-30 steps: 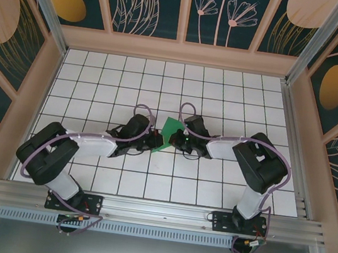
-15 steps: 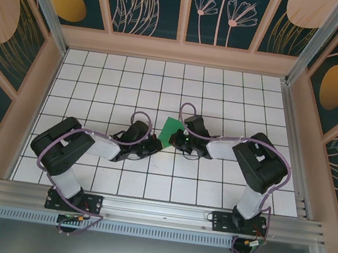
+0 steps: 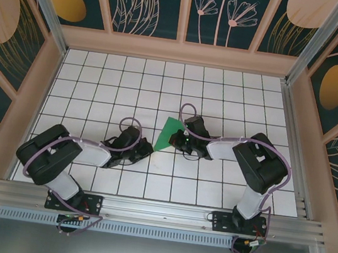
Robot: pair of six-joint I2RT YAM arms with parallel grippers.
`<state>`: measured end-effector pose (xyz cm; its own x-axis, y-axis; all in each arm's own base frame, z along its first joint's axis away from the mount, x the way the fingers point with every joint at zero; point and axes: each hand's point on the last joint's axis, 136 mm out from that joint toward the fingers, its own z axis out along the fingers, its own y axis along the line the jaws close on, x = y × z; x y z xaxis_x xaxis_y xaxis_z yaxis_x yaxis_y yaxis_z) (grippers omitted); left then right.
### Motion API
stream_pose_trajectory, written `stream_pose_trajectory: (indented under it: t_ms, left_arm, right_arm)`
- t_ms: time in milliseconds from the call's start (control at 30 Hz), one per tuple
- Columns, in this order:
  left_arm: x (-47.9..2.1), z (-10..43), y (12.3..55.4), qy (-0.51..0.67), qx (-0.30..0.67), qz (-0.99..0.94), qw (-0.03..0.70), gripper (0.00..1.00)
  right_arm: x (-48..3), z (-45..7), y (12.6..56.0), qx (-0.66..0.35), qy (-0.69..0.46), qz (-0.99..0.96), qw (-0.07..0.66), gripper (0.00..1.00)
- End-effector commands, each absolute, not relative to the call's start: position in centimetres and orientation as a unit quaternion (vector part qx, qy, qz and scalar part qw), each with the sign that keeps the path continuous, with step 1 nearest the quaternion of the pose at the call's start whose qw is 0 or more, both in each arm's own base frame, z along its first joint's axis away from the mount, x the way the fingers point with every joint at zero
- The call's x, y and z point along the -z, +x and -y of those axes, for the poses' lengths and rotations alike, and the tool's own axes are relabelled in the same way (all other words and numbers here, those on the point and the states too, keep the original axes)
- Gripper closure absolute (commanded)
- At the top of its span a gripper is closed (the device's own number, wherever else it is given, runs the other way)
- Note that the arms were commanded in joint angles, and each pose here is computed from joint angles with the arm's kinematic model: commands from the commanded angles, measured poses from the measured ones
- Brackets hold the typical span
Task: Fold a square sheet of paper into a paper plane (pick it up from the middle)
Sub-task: Third fold the triangle at the center of the table.
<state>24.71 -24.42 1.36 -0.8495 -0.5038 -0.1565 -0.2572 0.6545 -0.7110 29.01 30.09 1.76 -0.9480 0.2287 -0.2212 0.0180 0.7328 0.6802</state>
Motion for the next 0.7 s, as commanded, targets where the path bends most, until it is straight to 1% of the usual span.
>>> stream_pose_trajectory:
  t_ms: [0, 167, 233, 300, 500, 667]
  left_arm:
    - [0.4, 20.8, 23.2, -0.242, 0.281, -0.913, 0.172, 1.0]
    - [-4.4, 23.8, 25.1, -0.176, 0.349, -0.896, 0.21, 1.0]
    - [-6.2, 25.6, 25.8, -0.147, 0.385, -0.885, 0.216, 1.0]
    - [-6.7, 27.1, 26.2, -0.13, 0.408, -0.879, 0.21, 1.0]
    - [-5.5, 29.5, 27.3, -0.114, 0.414, -0.884, 0.182, 1.0]
    - [-2.1, 27.7, 26.8, -0.141, 0.35, -0.911, 0.165, 1.0]
  right_arm:
    - [2.0, -26.3, 27.2, -0.277, 0.098, -0.948, 0.122, 1.0]
    - [1.9, -26.6, 27.2, -0.282, 0.096, -0.947, 0.122, 1.0]
    - [1.7, -26.7, 27.3, -0.287, 0.094, -0.945, 0.124, 1.0]
    - [1.5, -26.9, 27.4, -0.291, 0.093, -0.944, 0.126, 1.0]
    - [0.2, -27.8, 27.7, -0.316, 0.077, -0.936, 0.135, 1.0]
    - [-1.7, -28.9, 28.0, -0.345, 0.049, -0.926, 0.146, 1.0]
